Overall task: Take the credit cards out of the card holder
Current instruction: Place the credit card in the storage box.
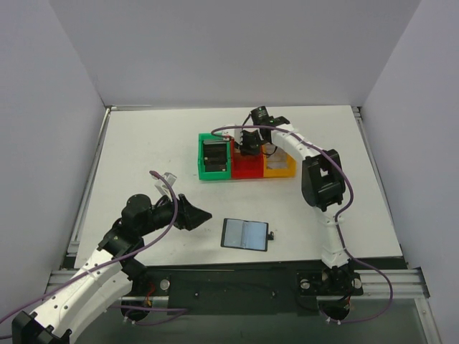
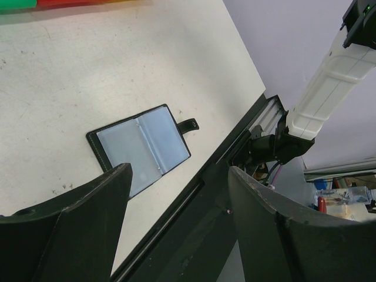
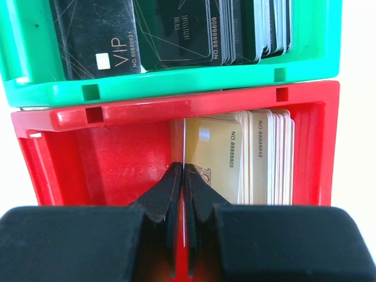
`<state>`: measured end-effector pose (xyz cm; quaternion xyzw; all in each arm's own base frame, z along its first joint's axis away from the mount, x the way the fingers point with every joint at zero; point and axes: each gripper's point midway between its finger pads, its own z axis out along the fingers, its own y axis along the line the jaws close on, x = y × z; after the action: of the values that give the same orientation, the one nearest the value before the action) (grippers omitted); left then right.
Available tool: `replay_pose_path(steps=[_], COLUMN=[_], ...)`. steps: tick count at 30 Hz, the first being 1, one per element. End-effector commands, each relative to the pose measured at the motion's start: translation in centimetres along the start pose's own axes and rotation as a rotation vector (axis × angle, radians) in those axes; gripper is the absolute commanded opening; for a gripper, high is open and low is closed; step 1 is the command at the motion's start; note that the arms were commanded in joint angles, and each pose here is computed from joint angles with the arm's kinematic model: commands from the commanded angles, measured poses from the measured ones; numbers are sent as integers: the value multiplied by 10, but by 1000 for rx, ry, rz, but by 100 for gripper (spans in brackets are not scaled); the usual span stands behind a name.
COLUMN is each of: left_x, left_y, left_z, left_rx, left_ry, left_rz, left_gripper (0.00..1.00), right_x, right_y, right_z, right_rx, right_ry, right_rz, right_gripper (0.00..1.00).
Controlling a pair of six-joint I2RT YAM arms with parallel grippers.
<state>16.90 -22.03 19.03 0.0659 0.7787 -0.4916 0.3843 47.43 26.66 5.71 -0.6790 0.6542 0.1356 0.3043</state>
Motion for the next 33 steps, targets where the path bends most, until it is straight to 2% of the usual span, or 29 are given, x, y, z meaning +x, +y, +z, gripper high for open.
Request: replay_pose_path(steps=[1, 4, 10, 22, 26, 33], left_x=[-7, -6, -6, -6, -6, -6], left_y=[-7, -7, -8, -10, -11, -12], left_z=[0, 1, 1, 1, 0, 0], left_rx=[26, 28, 32, 41, 45, 50], left_ry=[-26, -25, -25, -22, -24, -25], left_rz=[18, 18, 18, 16, 18, 19], left_gripper=[76, 76, 76, 76, 76, 76], right_x=[6, 6, 6, 8, 7, 4], right_y=[-3, -6, -13, -19, -21, -26], right_z=[8, 7, 2, -7, -10, -17], right_rx=[17, 34, 71, 117, 134, 166], right_ry=[14, 15, 30, 49, 51, 48], right_rz=[22, 20, 22, 25, 28, 24], right_gripper=[0, 0, 11, 12, 21, 24])
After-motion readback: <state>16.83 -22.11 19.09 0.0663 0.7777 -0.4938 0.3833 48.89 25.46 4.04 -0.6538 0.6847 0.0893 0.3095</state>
